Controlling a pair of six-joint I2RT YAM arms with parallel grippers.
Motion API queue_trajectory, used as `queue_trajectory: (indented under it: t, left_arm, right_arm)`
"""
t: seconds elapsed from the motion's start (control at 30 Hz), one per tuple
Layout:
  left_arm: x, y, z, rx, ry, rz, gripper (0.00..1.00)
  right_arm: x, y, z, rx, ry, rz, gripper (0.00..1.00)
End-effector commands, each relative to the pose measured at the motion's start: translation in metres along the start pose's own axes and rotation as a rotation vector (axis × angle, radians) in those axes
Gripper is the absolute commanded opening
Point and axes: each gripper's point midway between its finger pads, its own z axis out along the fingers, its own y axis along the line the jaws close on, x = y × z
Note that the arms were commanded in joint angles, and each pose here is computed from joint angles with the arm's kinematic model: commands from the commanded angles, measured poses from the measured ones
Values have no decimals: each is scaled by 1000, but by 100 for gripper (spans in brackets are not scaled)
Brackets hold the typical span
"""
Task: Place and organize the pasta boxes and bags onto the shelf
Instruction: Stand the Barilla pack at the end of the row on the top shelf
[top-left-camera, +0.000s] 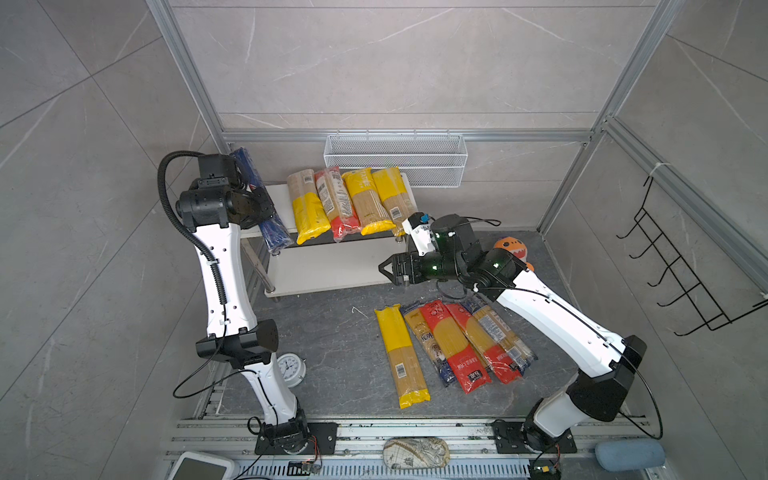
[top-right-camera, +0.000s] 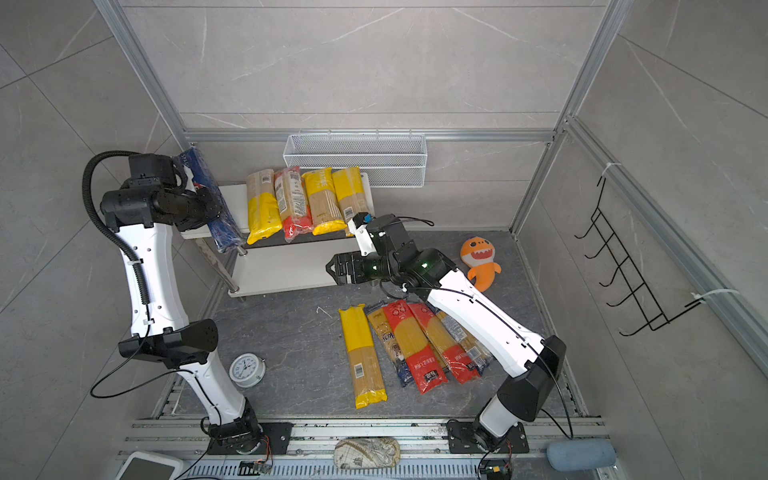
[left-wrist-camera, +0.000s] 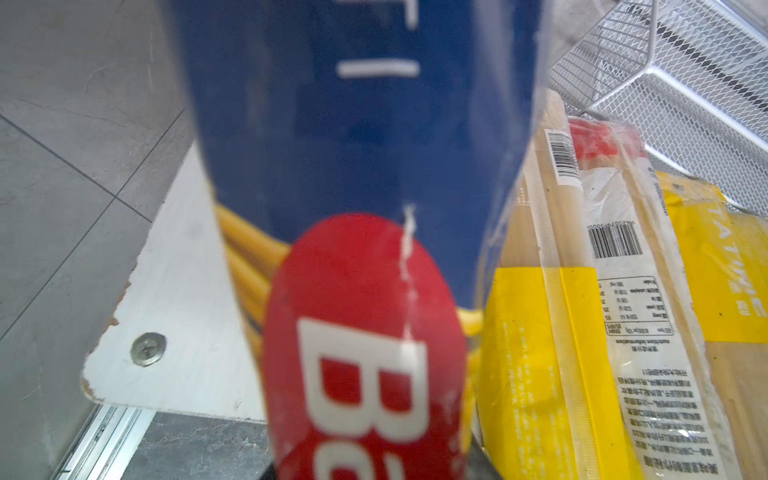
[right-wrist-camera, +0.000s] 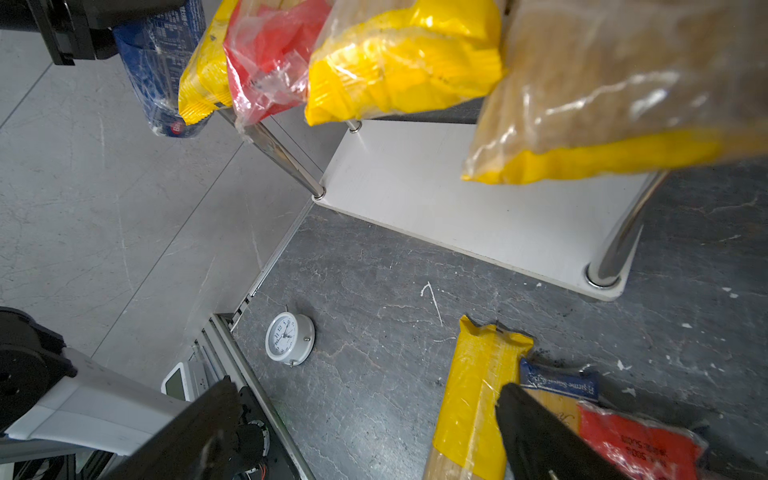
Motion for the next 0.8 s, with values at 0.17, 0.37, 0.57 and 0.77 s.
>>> queue_trajectory:
  t: [0.17,0.37,0.57,0.77]
  left_arm:
    - [-53,-32,-9,151,-210,83,39]
    - [-51,-30,6,147,-184,74,74]
    - [-49,-29,8,145,-175,69,85]
    - [-48,-28,-14,126,-199,64,86]
  right_arm:
    - [6,-13,12,4,17,24,100]
    - [7,-23,8,10,17,47,100]
    - [7,-28,5,9,14,62,100]
    - [8,-27,0,0,9,64,100]
